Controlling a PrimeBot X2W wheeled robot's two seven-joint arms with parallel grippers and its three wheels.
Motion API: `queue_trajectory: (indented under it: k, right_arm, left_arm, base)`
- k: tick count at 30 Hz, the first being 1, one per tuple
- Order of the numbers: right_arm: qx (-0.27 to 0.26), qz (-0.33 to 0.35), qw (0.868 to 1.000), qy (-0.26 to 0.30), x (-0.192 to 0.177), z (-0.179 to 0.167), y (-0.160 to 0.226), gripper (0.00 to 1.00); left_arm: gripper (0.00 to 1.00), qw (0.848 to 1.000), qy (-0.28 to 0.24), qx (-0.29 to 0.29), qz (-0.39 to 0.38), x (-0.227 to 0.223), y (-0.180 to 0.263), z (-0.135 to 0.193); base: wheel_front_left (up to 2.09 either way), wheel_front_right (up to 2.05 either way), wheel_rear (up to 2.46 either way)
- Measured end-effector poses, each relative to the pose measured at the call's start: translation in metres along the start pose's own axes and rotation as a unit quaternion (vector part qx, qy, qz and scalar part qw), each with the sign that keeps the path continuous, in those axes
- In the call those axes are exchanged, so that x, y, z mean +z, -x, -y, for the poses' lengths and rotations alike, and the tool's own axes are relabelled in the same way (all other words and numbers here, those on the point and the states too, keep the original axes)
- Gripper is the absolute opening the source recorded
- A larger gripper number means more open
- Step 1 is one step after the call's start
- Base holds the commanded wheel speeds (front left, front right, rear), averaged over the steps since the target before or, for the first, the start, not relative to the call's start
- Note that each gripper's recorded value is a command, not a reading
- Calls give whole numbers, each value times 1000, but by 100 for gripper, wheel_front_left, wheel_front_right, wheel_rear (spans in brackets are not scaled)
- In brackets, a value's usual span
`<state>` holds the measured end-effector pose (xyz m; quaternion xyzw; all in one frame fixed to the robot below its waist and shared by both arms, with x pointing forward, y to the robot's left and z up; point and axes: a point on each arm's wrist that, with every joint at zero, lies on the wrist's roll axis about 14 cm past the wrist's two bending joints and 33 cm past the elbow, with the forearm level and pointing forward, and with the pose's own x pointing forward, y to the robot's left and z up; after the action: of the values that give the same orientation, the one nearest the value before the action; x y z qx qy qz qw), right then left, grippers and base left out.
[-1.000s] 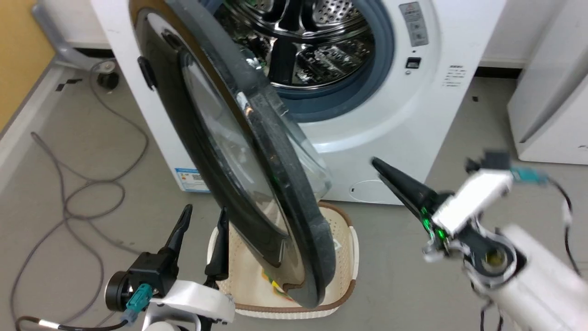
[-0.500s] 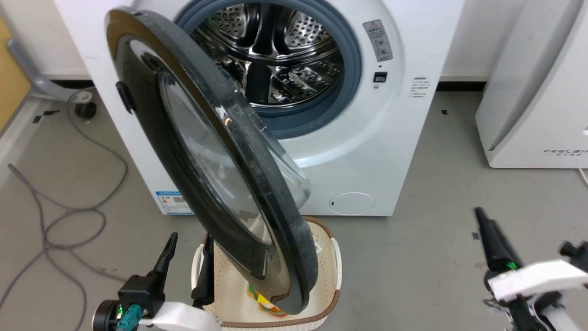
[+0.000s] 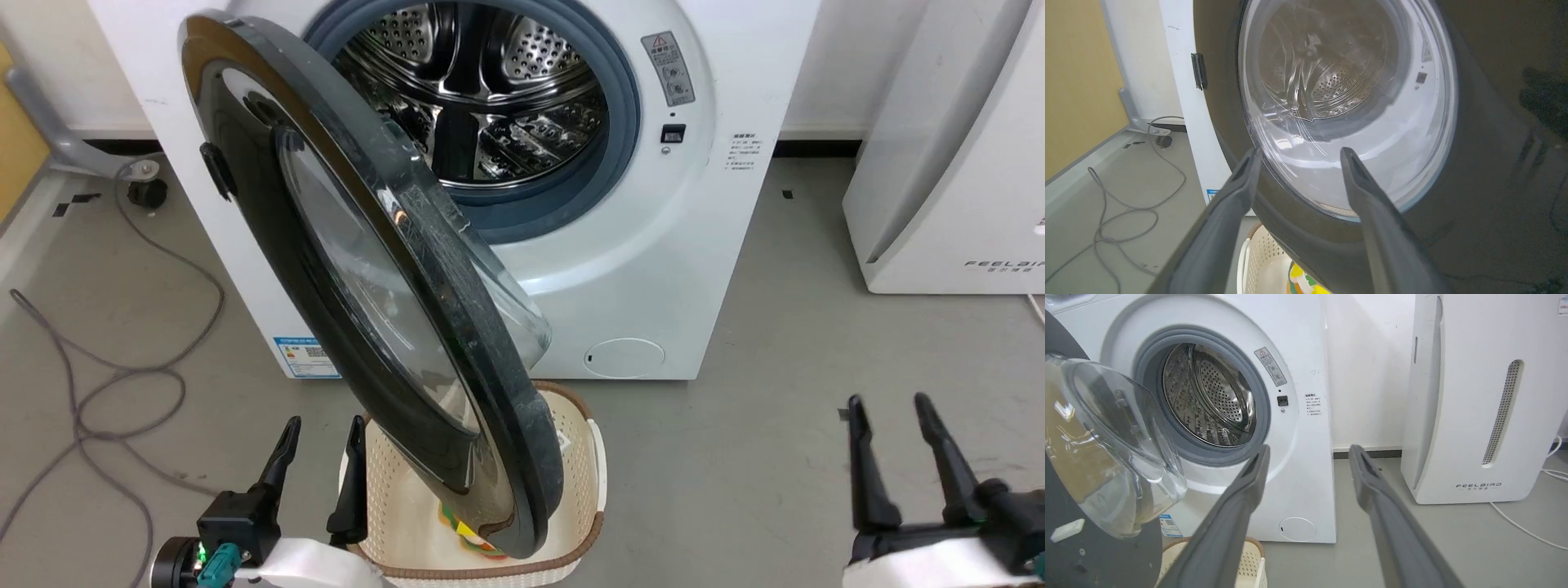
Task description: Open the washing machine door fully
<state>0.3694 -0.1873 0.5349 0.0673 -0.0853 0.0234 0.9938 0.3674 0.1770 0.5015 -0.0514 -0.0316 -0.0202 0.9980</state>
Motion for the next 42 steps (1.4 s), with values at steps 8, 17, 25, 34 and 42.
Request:
queue_trajectory:
  k: [8,17,25,34,42]
  right_arm:
    - [25,-52,997,42,-20,-13,14,100]
    - [31,-61,997,26,-26,-19,17,100]
    - [30,-65,997,18,-30,-19,17,100]
    - [33,-62,997,10,-30,-22,14,100]
    - [33,-63,997,8,-33,-22,15,100]
  left_arm:
    - [100,1000,-4,1,-7,-4,1,-2]
    - [0,1000,-1,-6,-15,-9,2,1]
    - [0,1000,-8,-12,19,13,-6,3]
    - [0,985,-34,-26,168,110,-23,15]
    - [0,930,-24,-76,360,232,-4,56]
  base:
    - [0,0,0]
    - [0,0,0]
    - [0,0,0]
    - [0,0,0]
    - [0,0,0]
